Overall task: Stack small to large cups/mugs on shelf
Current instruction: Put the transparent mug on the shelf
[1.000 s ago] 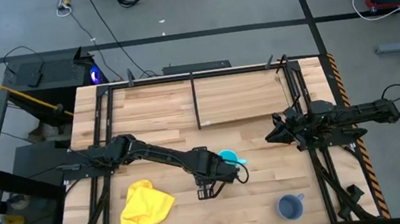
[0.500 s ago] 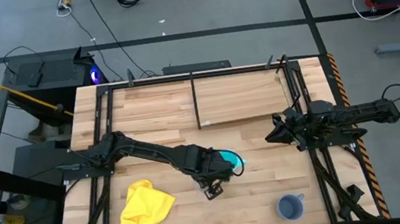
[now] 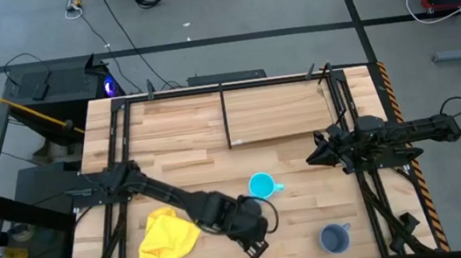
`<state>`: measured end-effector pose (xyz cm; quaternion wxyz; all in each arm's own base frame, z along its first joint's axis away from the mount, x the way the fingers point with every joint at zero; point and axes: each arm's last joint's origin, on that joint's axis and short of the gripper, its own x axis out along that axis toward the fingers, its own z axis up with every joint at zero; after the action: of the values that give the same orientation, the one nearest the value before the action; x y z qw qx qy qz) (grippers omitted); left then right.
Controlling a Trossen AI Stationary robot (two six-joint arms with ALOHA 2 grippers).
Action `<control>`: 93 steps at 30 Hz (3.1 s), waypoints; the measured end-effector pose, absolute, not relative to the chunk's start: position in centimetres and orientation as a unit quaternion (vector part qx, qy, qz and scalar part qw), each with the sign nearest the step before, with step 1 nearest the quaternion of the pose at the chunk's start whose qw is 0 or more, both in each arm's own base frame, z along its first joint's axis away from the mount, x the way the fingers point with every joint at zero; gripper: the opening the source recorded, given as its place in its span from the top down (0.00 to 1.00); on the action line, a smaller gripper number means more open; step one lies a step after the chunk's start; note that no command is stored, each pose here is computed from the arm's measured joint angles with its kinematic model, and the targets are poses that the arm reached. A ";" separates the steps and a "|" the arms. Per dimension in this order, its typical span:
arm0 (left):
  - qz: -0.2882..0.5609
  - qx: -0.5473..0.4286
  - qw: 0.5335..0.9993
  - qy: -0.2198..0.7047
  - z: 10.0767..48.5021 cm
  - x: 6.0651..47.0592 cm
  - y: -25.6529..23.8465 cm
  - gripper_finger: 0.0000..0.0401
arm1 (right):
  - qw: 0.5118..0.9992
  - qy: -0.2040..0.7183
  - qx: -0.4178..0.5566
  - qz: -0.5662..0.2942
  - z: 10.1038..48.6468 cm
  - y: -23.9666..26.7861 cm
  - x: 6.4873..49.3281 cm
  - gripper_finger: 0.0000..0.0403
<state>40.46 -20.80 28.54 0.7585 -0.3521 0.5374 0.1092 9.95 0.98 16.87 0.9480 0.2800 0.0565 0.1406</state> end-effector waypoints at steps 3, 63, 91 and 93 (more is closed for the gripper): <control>0.157 -0.357 0.759 0.521 28.4 39.4 -22.1 0.90 | 0.941 0.060 0.303 0.139 16.9 1.0 9.9 0.85; 0.464 -0.575 0.607 0.292 26.6 37.7 -23.2 0.97 | 0.926 0.088 0.295 0.219 16.8 1.4 9.9 0.85; 0.554 -0.488 0.584 0.338 24.9 36.9 -21.2 0.84 | 0.914 0.132 0.310 0.225 16.3 1.6 10.3 0.85; 0.557 -0.490 0.580 0.336 24.9 37.2 -20.8 0.79 | 0.914 0.137 0.311 0.223 16.2 1.6 10.4 0.85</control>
<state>37.17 -20.79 24.92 0.5796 -0.4905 0.3360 0.5573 10.37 1.56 16.15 0.9135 0.3113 0.1371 0.2231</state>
